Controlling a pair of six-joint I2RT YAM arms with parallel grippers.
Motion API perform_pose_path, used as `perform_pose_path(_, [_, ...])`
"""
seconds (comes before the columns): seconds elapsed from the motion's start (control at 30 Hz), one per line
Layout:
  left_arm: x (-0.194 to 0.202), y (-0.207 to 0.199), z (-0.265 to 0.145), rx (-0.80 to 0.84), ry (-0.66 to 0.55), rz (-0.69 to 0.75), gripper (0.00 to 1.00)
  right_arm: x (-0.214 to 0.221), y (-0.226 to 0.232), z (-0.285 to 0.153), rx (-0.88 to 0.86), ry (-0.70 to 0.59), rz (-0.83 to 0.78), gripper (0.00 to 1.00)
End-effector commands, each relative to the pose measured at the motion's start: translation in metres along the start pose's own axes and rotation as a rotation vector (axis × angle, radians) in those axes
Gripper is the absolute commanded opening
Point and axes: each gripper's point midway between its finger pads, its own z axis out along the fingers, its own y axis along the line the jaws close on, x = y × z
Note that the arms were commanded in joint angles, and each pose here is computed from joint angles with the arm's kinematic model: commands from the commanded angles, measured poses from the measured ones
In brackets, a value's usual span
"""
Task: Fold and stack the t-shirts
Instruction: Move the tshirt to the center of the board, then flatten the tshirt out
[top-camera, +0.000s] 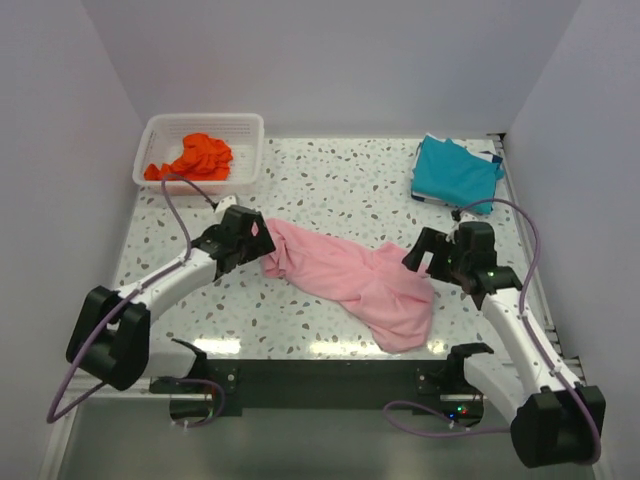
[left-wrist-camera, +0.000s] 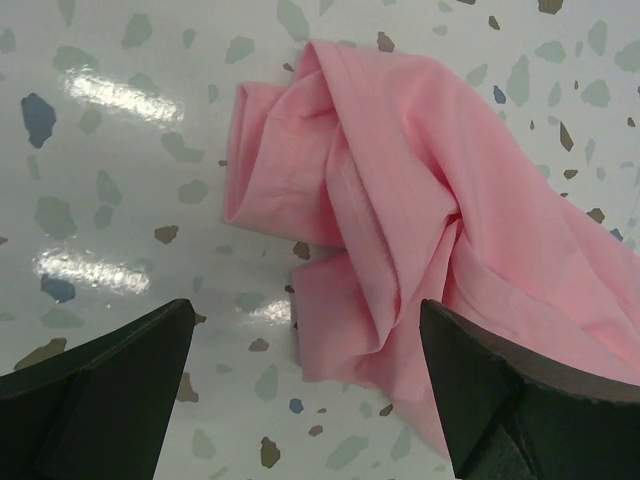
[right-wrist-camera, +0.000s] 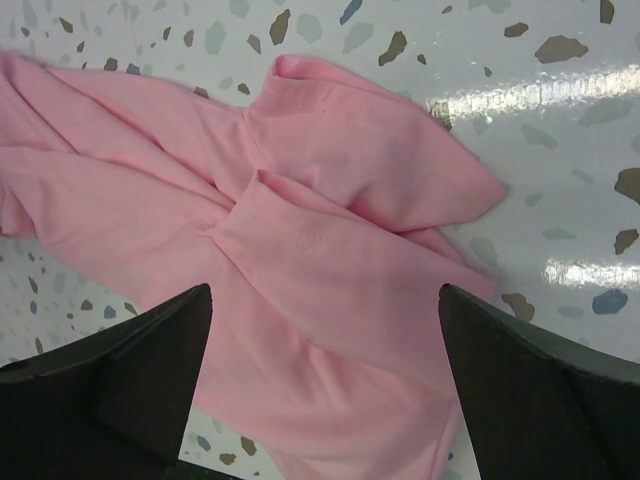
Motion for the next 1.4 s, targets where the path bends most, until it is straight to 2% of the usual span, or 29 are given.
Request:
perform_pose_path(0.0, [-0.035, -0.047, 0.013, 0.137, -0.067, 0.005, 1.00, -0.016, 0.016, 0.012, -0.067, -0.014, -0.067, 0.99])
perform_pose_path(0.1, [-0.034, -0.055, 0.029, 0.125, -0.031, 0.037, 1.00, -0.019, 0.017, 0.023, -0.051, 0.022, -0.114, 0.99])
perform_pose_path(0.3, [-0.031, -0.052, 0.058, 0.049, 0.008, 0.056, 0.86, -0.033, 0.020, 0.040, 0.018, 0.046, -0.167, 0.99])
perform_pose_path(0.4, [-0.030, -0.051, 0.069, 0.026, 0.019, 0.058, 0.69, -0.039, 0.024, 0.051, 0.021, 0.040, -0.173, 0.99])
perform_pose_path(0.5, [-0.028, -0.052, 0.078, 0.016, 0.033, 0.058, 0.48, -0.041, 0.029, 0.064, 0.023, 0.056, -0.189, 0.99])
perform_pose_path(0.53, [-0.029, -0.055, 0.078, 0.022, 0.036, 0.055, 0.32, -0.040, 0.030, 0.070, 0.025, 0.063, -0.198, 0.99])
perform_pose_path(0.6, [-0.031, -0.056, 0.078, 0.023, 0.036, 0.053, 0.18, -0.038, 0.031, 0.082, 0.039, 0.096, -0.227, 0.97])
perform_pose_path(0.63, [-0.031, -0.055, 0.078, 0.022, 0.035, 0.055, 0.07, -0.038, 0.033, 0.086, 0.041, 0.109, -0.237, 0.94])
perform_pose_path(0.7, [-0.035, -0.052, 0.072, 0.012, 0.017, 0.050, 0.00, -0.037, 0.034, 0.100, 0.070, 0.133, -0.273, 0.93])
perform_pose_path(0.97, [-0.035, -0.046, 0.052, 0.040, -0.004, 0.042, 0.00, -0.031, 0.035, 0.138, 0.160, 0.144, -0.337, 0.82])
perform_pose_path(1.07, [-0.035, -0.046, 0.046, 0.063, -0.014, 0.041, 0.00, -0.034, 0.032, 0.152, 0.204, 0.123, -0.324, 0.73])
perform_pose_path(1.1, [-0.035, -0.045, 0.044, 0.062, -0.015, 0.041, 0.00, -0.034, 0.033, 0.154, 0.208, 0.116, -0.320, 0.66])
perform_pose_path(1.17, [-0.035, -0.043, 0.039, 0.067, -0.024, 0.043, 0.00, -0.034, 0.032, 0.159, 0.216, 0.095, -0.299, 0.61])
perform_pose_path(1.27, [-0.036, -0.040, 0.033, 0.068, -0.033, 0.044, 0.00, -0.024, 0.026, 0.159, 0.248, 0.109, -0.285, 0.44])
perform_pose_path(1.3, [-0.039, -0.041, 0.028, 0.077, -0.045, 0.043, 0.00, -0.025, 0.022, 0.158, 0.270, 0.096, -0.284, 0.30])
perform_pose_path(1.37, [-0.043, -0.042, 0.020, 0.095, -0.067, 0.043, 0.00, -0.024, 0.020, 0.156, 0.273, 0.093, -0.284, 0.18])
